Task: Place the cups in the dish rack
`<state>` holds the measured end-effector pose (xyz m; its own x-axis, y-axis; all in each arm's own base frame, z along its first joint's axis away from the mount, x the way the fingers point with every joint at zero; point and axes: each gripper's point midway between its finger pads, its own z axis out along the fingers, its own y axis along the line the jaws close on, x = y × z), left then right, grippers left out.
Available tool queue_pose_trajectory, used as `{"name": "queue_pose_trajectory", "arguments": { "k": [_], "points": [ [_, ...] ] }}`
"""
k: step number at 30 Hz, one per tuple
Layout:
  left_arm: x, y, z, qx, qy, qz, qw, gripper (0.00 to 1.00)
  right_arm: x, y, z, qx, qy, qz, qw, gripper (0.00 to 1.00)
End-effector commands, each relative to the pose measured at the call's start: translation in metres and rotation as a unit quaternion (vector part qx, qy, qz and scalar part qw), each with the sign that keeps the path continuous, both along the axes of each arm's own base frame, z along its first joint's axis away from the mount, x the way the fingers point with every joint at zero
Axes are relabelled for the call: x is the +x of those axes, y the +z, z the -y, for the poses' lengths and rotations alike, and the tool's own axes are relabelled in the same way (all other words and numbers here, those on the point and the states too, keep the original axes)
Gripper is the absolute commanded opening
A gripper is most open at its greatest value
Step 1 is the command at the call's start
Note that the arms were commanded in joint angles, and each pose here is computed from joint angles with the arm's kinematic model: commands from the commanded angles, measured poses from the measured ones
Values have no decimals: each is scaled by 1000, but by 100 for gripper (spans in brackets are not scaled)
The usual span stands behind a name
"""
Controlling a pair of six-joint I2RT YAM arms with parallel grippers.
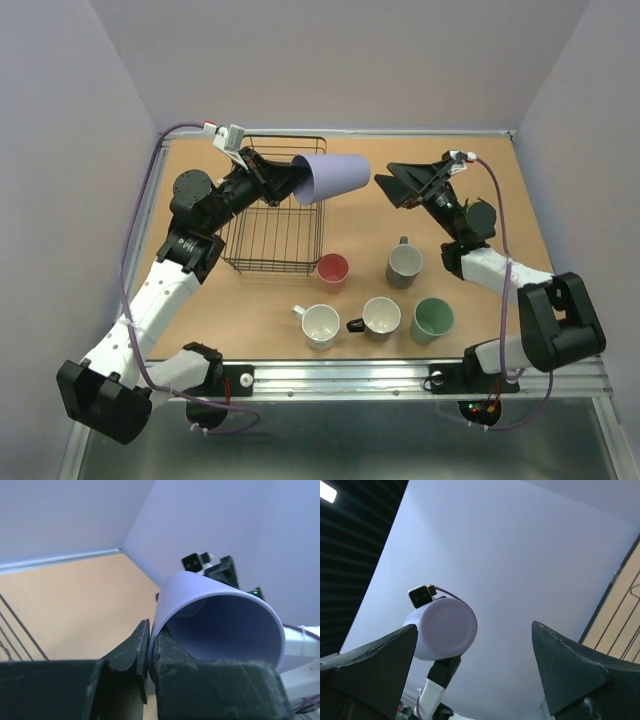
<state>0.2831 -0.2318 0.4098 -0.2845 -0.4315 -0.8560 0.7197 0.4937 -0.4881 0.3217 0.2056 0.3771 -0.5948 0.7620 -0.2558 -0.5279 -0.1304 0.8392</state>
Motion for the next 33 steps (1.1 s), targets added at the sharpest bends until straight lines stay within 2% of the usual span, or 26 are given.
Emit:
{"name": "queue_pose_trajectory", "arguments": {
  "k": [1,2,5,9,18,23,33],
  "points": [
    [-23,32,5,-62,-57,62,995,0,-59,73,12,122,42,192,973,100],
    [-26,38,4,-75,-60,78,992,0,-56,73,10,129,51,189,972,100],
    [-28,34,3,-108,-67,73,989,0,-44,63,-9,125,65,173,975,100],
    [-20,26,-3,-119,-36,59,990,0,-38,61,-16,131,72,166,975,100],
    [-8,8,-15,-131,14,41,990,0,-57,90,-6,153,64,204,965,100],
    [-11,11,-13,-150,-1,41,988,0,-79,99,-6,152,77,224,960,100],
    [-5,10,-6,-171,-16,33,985,0,-97,113,-16,165,106,241,951,100]
  ]
}}
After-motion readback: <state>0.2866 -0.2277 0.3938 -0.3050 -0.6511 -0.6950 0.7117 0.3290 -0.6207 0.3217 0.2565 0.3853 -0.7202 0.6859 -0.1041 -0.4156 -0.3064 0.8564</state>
